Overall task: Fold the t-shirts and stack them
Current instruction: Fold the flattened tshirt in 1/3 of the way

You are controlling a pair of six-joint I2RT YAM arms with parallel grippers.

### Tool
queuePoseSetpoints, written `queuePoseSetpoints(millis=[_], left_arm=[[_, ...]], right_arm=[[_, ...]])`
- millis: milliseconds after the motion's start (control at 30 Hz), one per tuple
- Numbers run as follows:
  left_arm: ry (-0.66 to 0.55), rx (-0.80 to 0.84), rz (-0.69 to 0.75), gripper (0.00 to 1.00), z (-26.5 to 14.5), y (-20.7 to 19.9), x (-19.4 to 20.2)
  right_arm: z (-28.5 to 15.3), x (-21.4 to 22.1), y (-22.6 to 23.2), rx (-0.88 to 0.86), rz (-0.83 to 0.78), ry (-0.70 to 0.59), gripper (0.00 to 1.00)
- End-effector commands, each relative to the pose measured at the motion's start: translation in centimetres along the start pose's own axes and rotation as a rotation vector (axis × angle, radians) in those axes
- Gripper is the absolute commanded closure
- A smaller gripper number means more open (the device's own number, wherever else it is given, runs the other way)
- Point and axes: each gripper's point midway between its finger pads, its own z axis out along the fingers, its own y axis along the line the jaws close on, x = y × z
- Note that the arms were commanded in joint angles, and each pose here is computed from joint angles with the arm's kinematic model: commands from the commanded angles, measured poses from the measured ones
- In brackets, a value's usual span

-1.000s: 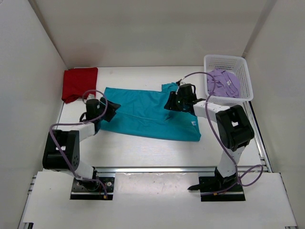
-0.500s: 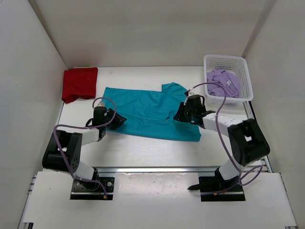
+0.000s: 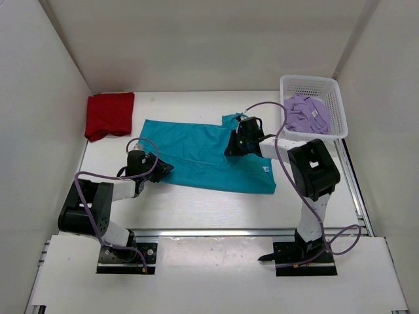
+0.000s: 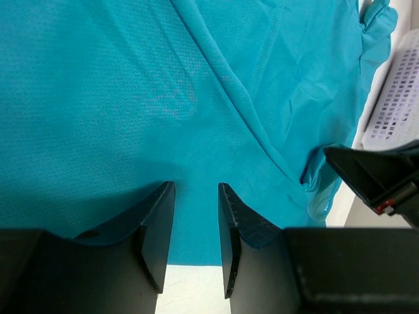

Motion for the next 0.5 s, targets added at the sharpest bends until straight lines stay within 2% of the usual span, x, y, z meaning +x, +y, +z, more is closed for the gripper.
queuePoseSetpoints(millis=[0,100,200,233,300,367,467], left_arm=[[-0.02,0.057,-0.013,0.57,-0.5,-1.2,-0.7],[-0.021,0.066,0.007,0.57,-0.7,-1.7,-0.7],[-0.039,0.055,0.049,0.56,-0.8,-2.1,-0.7],[-0.035,0.049,0.077,0.56,-0.8,-2.1,-0.5],[-0.043,0.042,0.117,0.56,-0.5,-3.0,-0.3],[-0.02,0.03,0.154,0.56,0.0,-3.4,0.3],[0.026,0.022,0.152,0.56,1.0,-3.5,0.9]], right_arm=[[0.3,-2.4,3.0,-0.089,-0.021,-0.018,0.93],[-0.4,-4.1,4.9,-0.168,-0.023,-0.038,0.93],[-3.3,-5.9,5.8,-0.15,-0.078,-0.13,0.88],[-3.6,-4.6,4.8,-0.121,-0.071,-0.114,0.84],[-5.6,-3.2,3.8,-0.114,-0.065,-0.164,0.77],[-7.0,-1.8,2.9,-0.104,-0.043,-0.184,0.76],[-7.4,2.3,0.1,-0.036,-0.015,-0.128,0.86]])
